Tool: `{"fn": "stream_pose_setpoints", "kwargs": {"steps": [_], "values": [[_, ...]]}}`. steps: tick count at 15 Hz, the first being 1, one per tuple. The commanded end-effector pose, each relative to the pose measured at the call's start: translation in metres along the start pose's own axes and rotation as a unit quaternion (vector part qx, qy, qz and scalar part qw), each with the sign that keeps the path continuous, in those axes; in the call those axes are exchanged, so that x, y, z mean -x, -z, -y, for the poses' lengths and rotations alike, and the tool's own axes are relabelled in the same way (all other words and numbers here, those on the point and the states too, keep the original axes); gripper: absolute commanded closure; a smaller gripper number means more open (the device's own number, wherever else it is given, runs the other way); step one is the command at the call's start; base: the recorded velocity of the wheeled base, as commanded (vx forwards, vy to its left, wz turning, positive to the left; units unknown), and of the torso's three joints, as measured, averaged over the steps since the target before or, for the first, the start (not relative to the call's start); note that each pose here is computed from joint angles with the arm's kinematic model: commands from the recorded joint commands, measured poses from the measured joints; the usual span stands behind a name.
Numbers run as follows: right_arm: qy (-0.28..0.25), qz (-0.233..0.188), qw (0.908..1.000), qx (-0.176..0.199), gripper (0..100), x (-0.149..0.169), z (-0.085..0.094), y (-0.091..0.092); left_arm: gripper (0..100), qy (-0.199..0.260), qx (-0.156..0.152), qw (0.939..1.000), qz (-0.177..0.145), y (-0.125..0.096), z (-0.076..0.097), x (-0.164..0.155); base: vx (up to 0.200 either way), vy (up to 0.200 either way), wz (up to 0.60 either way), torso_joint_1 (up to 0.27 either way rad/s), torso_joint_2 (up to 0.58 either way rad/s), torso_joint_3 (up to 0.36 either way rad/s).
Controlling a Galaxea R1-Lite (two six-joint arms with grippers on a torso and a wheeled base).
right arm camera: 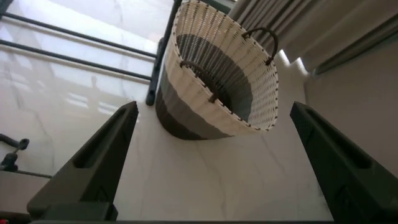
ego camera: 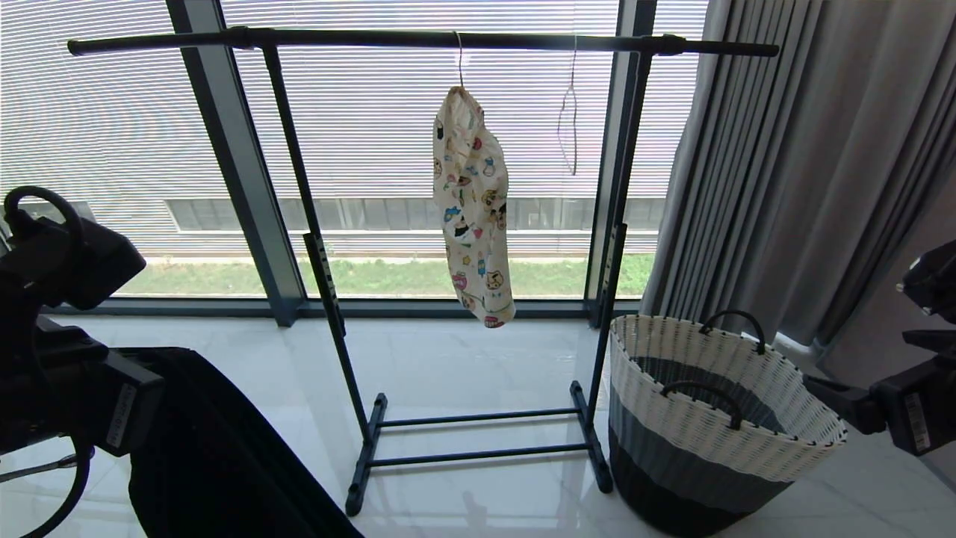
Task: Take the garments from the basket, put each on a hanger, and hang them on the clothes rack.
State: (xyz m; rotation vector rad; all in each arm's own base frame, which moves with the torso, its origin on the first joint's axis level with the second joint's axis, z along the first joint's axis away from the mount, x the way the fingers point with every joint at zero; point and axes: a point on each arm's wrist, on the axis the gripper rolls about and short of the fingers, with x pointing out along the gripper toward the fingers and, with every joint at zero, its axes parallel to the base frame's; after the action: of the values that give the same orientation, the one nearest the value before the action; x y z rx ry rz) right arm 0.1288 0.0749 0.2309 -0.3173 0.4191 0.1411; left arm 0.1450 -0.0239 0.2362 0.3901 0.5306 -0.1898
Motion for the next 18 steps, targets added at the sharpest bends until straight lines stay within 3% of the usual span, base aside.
{"fn": "stream_pose_setpoints", "kwargs": {"steps": [1, 7, 18], "values": [[0.007, 0.004, 0.9999, -0.007, 0, -0.004, 0.001, 0.001, 100, -0.011, 0.010, 0.9999, -0.008, 0.010, -0.001, 0.003, 0.000, 0.000, 0.00, 0.000, 0.00, 0.000], [0.046, 0.035, 0.9960, -0.069, 0, -0.017, 0.013, -0.027, 100, -0.028, 0.018, 0.9994, -0.008, 0.016, -0.004, 0.008, 0.000, 0.000, 0.00, 0.096, -0.26, -0.161], [0.053, 0.040, 0.9951, -0.074, 0, -0.016, 0.017, -0.031, 100, -0.042, 0.025, 0.9988, -0.003, 0.018, -0.007, 0.014, 0.000, 0.000, 0.00, 0.206, -0.48, -0.279]]}}
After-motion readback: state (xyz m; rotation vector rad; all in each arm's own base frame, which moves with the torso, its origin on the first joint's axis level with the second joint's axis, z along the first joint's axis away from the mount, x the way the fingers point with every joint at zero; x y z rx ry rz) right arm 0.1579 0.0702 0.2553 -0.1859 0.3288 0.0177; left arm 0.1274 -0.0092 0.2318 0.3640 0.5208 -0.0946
